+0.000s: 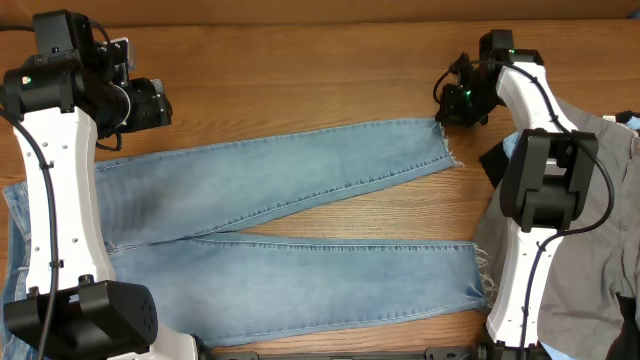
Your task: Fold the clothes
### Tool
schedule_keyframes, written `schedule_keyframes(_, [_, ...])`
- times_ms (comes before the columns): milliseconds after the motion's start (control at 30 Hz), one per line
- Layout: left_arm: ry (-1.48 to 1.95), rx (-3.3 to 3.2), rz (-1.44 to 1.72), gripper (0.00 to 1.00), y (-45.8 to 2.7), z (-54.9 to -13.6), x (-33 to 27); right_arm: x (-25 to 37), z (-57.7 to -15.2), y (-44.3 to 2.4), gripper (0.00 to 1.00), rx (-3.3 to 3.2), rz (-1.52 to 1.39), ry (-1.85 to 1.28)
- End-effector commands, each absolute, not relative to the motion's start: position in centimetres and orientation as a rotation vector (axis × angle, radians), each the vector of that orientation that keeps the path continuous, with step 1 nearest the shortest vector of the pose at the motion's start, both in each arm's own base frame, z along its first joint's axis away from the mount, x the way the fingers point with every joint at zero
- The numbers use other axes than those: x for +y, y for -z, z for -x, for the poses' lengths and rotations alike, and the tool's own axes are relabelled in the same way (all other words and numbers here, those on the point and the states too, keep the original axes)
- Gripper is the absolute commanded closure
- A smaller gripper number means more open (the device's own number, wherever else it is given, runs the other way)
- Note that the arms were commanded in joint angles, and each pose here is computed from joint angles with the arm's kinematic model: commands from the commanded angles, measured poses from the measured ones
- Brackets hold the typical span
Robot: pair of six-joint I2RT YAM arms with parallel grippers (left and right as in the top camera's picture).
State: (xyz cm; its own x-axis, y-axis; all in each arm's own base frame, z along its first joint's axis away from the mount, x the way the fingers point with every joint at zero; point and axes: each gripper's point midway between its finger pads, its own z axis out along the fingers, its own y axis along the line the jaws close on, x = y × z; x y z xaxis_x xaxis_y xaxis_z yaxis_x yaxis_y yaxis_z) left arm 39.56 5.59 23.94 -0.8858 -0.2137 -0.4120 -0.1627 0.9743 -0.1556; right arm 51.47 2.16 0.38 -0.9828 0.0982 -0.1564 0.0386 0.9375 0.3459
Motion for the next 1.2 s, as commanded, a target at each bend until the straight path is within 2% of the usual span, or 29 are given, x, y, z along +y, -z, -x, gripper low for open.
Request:
schedule_keyframes(0, [0.158,2.697,0.270,0.23,-23.6,-39.5,5.4,-0.2,-52.3,1.4,0.96,2.917,-0.287,-0.395])
schedule_keyframes(200, [0.160,2.705,0.272,0.22,-23.5,-39.3,5.4,-5.0,-55.7,-0.2,0.96,2.735,-0.556,-0.379])
schedule_keyframes(400, [0.160,2.705,0.271,0.21,-23.5,-39.3,5.4,-6.7,-57.8,-2.3,0.96,2.572,-0.663,-0.629])
schedule_keyframes(500, [0.160,2.709,0.272,0.18,-23.4,-39.3,5.4,-8.0,-58.1,-2.8,0.96,2.530,-0.751,-0.655])
schedule_keyframes(533, [0.153,2.713,0.274,0.17,-23.3,-39.2,5.5,-8.2,-58.1,-3.0,0.86,2.526,-0.754,-0.665])
schedule_keyframes(567, [0.137,2.720,0.279,0.17,-23.1,-39.1,5.7,-8.2,-57.9,-3.3,0.70,2.529,-0.747,-0.671])
schedule_keyframes(600, [0.102,2.730,0.289,0.16,-22.9,-38.9,6.1,-8.3,-57.7,-3.6,0.62,2.535,-0.734,-0.668])
schedule_keyframes(767, [-0.123,2.755,0.478,0.16,-22.5,-37.2,9.2,-8.0,-56.6,-8.5,0.53,2.539,-0.565,-0.620])
schedule_keyframes(967, [-0.152,2.719,0.690,0.14,-22.6,-36.0,11.9,-6.8,-54.3,-17.8,0.53,2.460,-0.495,-0.634])
schedule_keyframes(1033, [-0.134,2.714,0.718,0.35,-22.2,-36.1,12.8,-5.7,-53.4,-21.1,0.53,2.422,-0.446,-0.681])
schedule_keyframes(1100, [-0.144,2.721,0.747,0.50,-21.4,-36.2,14.1,-4.3,-52.3,-24.1,0.54,2.388,-0.374,-0.719])
schedule_keyframes(1167, [-0.143,2.738,0.785,0.70,-19.8,-36.5,15.1,-3.0,-51.2,-26.5,0.54,2.366,-0.329,-0.728])
